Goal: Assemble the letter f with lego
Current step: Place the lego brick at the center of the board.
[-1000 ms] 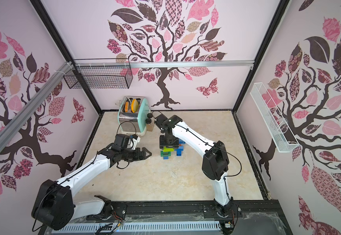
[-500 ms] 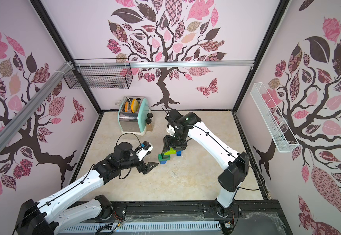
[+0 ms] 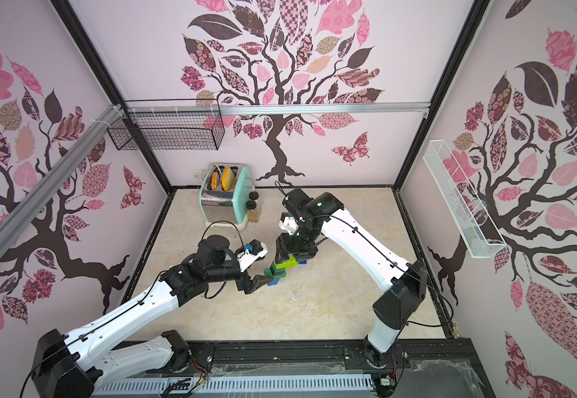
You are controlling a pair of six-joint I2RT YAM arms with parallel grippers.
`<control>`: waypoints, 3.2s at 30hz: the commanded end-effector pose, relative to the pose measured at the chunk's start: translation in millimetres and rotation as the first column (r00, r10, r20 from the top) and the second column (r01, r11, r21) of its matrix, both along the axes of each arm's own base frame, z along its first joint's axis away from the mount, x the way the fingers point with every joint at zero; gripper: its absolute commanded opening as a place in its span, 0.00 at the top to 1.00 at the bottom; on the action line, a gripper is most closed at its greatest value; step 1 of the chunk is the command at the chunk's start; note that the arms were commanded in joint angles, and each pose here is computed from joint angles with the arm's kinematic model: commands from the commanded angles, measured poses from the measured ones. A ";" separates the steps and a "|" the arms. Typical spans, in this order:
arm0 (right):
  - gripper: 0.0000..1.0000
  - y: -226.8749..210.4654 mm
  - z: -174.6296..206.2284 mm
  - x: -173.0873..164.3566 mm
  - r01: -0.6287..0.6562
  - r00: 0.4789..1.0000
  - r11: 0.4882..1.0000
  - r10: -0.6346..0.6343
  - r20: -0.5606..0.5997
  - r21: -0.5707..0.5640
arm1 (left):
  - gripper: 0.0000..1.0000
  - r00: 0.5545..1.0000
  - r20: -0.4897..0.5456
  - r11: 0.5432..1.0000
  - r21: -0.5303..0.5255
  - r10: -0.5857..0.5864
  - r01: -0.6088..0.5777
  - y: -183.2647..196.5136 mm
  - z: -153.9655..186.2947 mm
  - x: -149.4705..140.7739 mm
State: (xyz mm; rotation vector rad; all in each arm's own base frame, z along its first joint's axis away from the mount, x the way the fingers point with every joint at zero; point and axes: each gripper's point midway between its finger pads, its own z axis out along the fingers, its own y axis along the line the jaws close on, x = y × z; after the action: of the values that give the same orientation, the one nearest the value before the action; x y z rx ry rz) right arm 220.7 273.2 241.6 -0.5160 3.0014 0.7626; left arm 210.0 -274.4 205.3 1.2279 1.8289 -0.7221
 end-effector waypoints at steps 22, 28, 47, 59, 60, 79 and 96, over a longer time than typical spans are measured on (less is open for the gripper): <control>0.41 4.3 18.9 -0.6 -0.015 0.999 0.998 0.013 0.030 0.058 | 0.40 0.998 -0.039 0.998 -0.004 -0.058 0.058 -5.8 -0.3 -14.4; 0.42 5.1 19.8 0.3 -0.015 0.999 0.998 0.013 0.031 0.060 | 0.42 0.997 -0.049 0.998 0.011 -0.066 0.067 -5.8 -6.1 -17.2; 0.40 7.1 19.5 0.4 -0.019 1.000 0.997 0.018 0.020 0.073 | 0.58 0.996 -0.063 0.998 0.024 -0.057 0.059 -5.4 -11.2 -17.5; 0.21 10.5 14.1 13.5 0.010 0.999 0.998 -0.013 0.040 0.068 | 0.68 0.994 -0.087 0.997 0.025 -0.065 0.067 -5.4 -9.9 -20.8; 0.19 9.4 13.5 17.3 0.023 0.999 0.998 -0.026 0.046 0.065 | 0.69 0.994 -0.092 0.997 0.028 -0.064 0.067 -4.7 -10.7 -21.5; 0.00 -102.1 2.0 77.2 0.412 0.880 0.910 -0.384 0.279 -0.047 | 0.70 0.805 -0.594 0.988 -0.121 0.004 -0.094 -15.1 -20.0 48.9; 0.01 -118.6 -30.8 50.5 0.376 0.907 0.922 -0.348 0.238 -0.087 | 0.73 0.636 -0.738 0.962 0.066 0.226 -0.266 0.6 -95.5 132.9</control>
State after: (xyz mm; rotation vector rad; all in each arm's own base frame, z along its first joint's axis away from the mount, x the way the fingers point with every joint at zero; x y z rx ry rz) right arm 266.4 154.4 201.9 -0.0036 2.8713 0.4258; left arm 339.5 -271.6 106.9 0.6343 2.5529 -1.2114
